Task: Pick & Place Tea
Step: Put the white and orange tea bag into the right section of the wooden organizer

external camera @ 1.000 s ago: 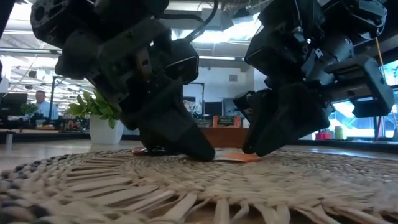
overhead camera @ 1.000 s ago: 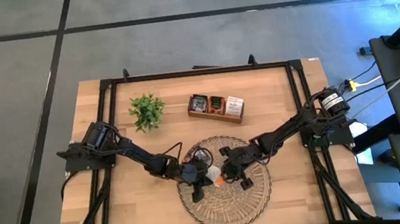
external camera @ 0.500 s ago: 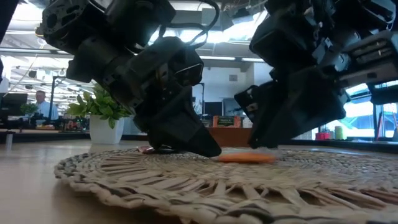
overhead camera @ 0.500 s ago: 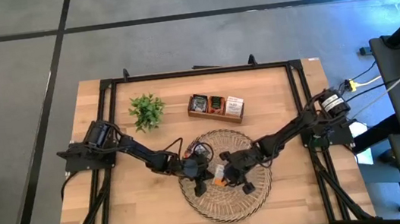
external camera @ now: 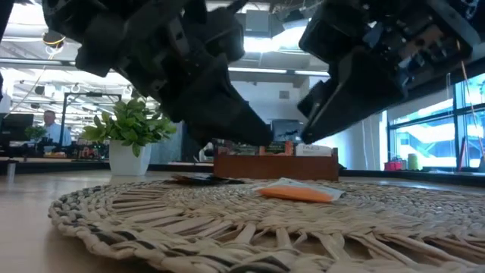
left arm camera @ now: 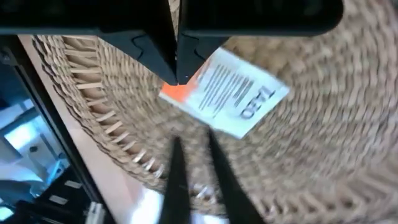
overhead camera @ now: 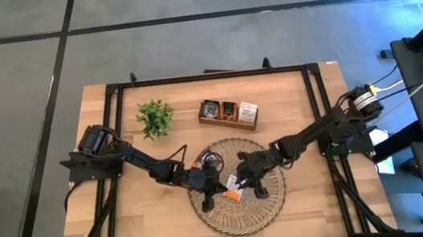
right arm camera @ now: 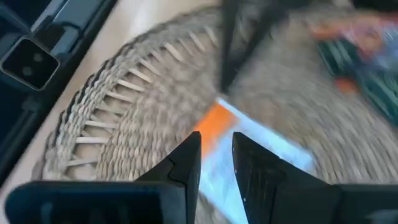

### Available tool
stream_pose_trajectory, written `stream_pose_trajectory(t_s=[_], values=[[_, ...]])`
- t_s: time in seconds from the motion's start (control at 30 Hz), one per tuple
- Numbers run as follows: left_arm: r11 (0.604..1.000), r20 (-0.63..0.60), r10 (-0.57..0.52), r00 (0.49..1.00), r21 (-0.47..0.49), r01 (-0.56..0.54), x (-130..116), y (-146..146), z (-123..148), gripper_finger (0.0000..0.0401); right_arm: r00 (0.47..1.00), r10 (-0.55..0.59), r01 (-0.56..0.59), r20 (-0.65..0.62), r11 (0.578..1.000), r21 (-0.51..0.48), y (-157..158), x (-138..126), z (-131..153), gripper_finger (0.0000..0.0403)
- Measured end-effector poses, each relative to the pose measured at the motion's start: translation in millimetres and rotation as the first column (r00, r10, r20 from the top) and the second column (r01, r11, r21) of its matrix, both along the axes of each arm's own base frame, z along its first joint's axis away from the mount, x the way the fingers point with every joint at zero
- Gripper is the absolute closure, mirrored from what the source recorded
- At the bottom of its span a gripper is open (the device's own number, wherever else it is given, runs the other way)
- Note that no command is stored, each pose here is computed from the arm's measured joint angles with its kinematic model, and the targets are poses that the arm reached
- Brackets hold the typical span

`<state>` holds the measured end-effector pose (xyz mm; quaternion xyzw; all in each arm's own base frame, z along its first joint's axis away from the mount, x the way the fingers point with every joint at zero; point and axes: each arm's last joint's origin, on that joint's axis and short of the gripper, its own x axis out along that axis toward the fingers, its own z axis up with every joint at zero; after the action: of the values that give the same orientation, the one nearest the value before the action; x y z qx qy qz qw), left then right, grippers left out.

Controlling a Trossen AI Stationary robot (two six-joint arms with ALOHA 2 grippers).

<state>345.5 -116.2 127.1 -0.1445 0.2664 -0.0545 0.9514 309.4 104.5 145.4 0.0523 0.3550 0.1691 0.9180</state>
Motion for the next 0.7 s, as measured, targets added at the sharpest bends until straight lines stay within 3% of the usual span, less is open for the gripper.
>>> stream_pose_trajectory(t_s=[0.17, 0.43, 0.7], values=[[0.999, 0.033, -0.033, 0.999, 0.039, 0.032, 5, -7, 3, 0.0399, 0.990, -0.032, 0.046, -0.140, 0.994, 0.097, -8, -11, 9, 0.0308], [0.980, -0.001, -0.106, 0.994, 0.169, 0.105, 15, -12, 3, 0.0400, 0.958, -0.193, 0.215, -0.214, 0.973, 0.085, -14, -12, 3, 0.0304], [0.974, -0.001, -0.123, 0.992, 0.192, 0.120, 15, -12, 2, 0.0400, 0.923, -0.274, 0.321, -0.270, 0.935, 0.150, -15, -9, -2, 0.0229]])
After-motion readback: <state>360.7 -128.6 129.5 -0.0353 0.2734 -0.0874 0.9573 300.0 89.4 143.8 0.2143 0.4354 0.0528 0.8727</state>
